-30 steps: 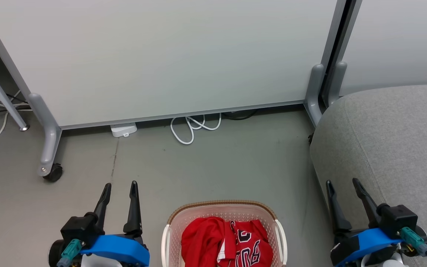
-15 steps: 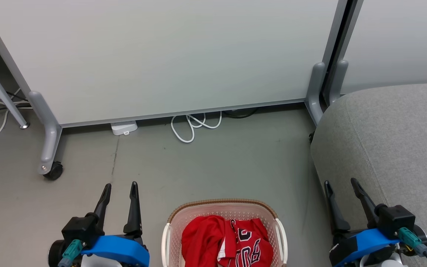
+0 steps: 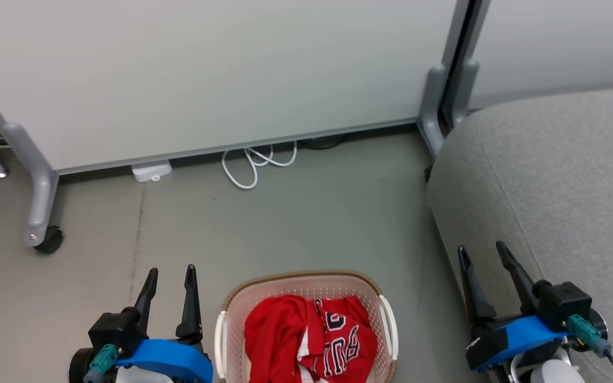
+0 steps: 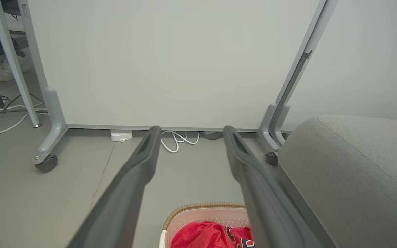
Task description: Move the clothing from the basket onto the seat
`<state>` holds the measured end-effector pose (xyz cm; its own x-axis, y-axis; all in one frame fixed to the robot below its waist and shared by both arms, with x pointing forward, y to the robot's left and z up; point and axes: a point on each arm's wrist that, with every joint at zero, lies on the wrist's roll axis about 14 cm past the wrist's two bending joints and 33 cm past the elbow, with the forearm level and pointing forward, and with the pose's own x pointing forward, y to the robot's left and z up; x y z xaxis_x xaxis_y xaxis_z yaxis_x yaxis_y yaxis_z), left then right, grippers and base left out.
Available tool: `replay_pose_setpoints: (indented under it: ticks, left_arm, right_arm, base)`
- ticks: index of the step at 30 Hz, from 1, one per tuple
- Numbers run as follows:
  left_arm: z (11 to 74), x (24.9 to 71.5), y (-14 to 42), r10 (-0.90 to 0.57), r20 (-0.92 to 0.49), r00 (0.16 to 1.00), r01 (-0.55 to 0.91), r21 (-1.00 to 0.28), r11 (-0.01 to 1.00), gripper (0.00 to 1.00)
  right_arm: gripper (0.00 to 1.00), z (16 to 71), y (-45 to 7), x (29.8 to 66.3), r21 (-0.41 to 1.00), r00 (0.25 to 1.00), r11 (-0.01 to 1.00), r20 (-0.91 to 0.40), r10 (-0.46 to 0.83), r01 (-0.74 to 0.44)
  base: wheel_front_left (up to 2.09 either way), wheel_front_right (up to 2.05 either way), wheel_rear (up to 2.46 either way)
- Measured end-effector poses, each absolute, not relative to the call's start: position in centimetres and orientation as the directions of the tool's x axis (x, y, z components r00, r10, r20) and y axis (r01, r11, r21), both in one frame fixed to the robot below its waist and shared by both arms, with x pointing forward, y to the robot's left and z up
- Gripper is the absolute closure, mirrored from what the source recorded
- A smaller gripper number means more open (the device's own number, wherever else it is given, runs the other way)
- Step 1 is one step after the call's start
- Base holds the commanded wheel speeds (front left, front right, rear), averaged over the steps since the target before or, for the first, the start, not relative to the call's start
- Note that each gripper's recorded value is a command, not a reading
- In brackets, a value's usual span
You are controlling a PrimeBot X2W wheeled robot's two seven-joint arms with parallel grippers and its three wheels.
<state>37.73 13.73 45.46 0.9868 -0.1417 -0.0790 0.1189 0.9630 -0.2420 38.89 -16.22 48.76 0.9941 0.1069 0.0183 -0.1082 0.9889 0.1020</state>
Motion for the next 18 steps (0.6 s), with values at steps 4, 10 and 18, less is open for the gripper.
replay_pose_setpoints:
  ticks: [4, 10, 18]
  left_arm:
    - [43.6, 38.8, 12.6, -0.174, -0.133, 0.976, 0.136, -0.25, 0.959, 0.0]
    - [39.4, 40.4, 10.5, -0.236, -0.249, 0.939, 0.169, -0.264, 0.95, 0.0]
    - [32.0, 42.3, 8.9, -0.308, -0.437, 0.845, 0.237, -0.211, 0.948, 0.0]
  right_arm:
    - [0.0, 48.4, -17.0, 39.4, 0.104, 0.996, 0.991, 0.009, 0.084, -0.085]
    - [0.0, 47.6, -18.3, 40.4, 0.104, 0.999, 0.993, -0.009, 0.053, -0.052]
    - [0.0, 46.1, -19.0, 42.2, 0.108, 0.998, 0.994, -0.041, 0.04, -0.036]
  base:
    - [0.0, 0.0, 0.0]
    - [0.0, 0.0, 0.0]
    - [0.0, 0.0, 0.0]
